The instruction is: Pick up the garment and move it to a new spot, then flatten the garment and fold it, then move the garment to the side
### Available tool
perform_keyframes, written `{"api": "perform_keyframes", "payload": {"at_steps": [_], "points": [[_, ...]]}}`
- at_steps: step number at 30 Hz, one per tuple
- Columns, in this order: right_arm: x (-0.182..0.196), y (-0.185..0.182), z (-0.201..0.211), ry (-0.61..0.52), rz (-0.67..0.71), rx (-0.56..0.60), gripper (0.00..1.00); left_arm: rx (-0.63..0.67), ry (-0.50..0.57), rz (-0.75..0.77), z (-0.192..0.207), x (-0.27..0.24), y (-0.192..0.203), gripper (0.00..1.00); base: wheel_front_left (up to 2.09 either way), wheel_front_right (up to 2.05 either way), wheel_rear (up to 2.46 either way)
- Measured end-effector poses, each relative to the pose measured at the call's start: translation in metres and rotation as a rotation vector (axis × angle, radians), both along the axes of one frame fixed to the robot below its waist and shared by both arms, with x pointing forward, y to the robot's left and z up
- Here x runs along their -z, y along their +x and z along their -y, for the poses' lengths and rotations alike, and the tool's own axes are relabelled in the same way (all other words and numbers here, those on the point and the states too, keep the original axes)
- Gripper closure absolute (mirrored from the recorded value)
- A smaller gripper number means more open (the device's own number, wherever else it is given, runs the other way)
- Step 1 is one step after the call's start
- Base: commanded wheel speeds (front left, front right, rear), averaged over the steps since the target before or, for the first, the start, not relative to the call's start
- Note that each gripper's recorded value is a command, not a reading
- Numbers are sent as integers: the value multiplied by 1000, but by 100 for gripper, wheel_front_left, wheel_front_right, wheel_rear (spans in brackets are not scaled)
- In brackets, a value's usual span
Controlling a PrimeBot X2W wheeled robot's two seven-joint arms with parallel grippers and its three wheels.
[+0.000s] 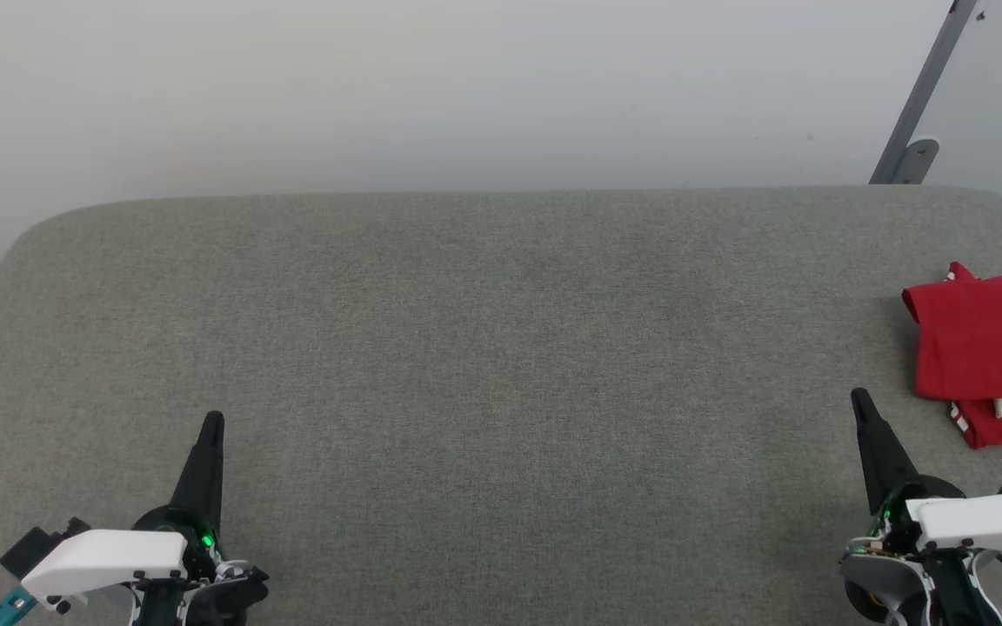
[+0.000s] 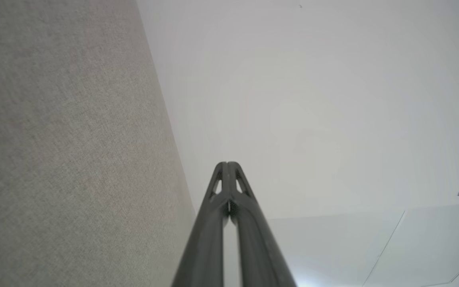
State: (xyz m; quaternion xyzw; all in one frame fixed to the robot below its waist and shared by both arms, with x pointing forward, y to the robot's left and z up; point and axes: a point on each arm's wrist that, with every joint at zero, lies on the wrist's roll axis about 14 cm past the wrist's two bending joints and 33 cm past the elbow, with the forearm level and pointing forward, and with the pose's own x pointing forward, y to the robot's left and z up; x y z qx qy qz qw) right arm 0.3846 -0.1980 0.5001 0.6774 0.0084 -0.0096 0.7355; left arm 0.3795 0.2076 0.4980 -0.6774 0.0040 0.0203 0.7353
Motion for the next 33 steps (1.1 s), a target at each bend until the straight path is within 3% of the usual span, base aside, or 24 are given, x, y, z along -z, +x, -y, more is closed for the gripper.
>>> {"api": "perform_keyframes", "payload": {"at_steps": [14, 33], "points": [[-5, 3, 2, 85, 19, -2, 100, 23, -86, 22, 8, -6, 8, 100, 0, 0, 0], [-6, 4, 1, 85, 21, -2, 100, 23, -86, 22, 8, -6, 8, 100, 0, 0, 0]]}}
